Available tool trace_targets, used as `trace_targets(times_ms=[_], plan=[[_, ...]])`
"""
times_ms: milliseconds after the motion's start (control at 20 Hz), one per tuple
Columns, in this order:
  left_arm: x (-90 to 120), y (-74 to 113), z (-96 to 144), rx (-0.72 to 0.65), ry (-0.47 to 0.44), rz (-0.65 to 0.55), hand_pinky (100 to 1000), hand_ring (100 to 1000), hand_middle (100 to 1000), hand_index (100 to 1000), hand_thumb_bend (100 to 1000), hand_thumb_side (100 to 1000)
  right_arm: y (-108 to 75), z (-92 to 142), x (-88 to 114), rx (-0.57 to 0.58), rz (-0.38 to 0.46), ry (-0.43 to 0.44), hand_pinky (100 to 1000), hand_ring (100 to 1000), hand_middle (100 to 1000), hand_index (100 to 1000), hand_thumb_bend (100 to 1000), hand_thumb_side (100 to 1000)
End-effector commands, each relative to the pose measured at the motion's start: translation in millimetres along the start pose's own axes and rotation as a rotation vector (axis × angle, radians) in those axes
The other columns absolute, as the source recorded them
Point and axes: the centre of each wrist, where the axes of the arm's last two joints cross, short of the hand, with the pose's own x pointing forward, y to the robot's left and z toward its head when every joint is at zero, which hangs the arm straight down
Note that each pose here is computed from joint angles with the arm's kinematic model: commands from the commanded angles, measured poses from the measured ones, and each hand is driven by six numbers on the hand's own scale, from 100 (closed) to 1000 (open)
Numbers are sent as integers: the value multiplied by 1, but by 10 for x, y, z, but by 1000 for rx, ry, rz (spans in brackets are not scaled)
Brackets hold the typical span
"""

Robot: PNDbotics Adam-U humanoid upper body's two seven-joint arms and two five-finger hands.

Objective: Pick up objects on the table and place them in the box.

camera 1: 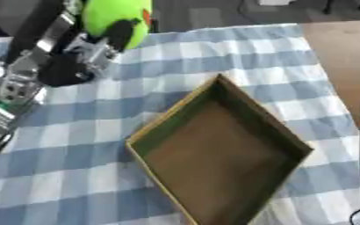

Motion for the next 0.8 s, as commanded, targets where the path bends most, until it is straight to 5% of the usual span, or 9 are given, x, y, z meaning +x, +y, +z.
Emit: trace_targets(times_ms=[50,300,400,450,550,650,800], plan=[[-164,-268,-95,-124,-17,-65,751,725,864,842,172,1000,111,-127,-65,23,-60,-25,472,408,391,583,100,777],[-213,-729,-204,-267,-144,-72,751,722,857,839,171,1000,208,-262,-143,25,-122,-50,473,405,389,578,100,782],[-174,-924,-229,-352,-205,-51,891,793,931,915,482,1000,237,-301,-163,23,-138,-59,473,403,387,575,100,785],[-163,-1013,-228,-424,-232,-59,1000,940,1000,1000,731,1000,249,-315,-172,22,-145,-62,474,402,387,574,100,786],[-193,-1222,-168,-662,-252,-100,1000,1000,1000,1000,890,1000,268,-335,-188,19,-157,-65,474,402,387,574,100,786],[-231,-1357,-133,-845,-240,-108,1000,1000,1000,1000,924,1000,284,-348,-202,20,-164,-62,474,402,387,574,100,786],[-177,-1274,-196,-880,-281,-140,1000,1000,1000,1000,751,846,289,-354,-204,22,-162,-60,474,401,387,573,100,787]])
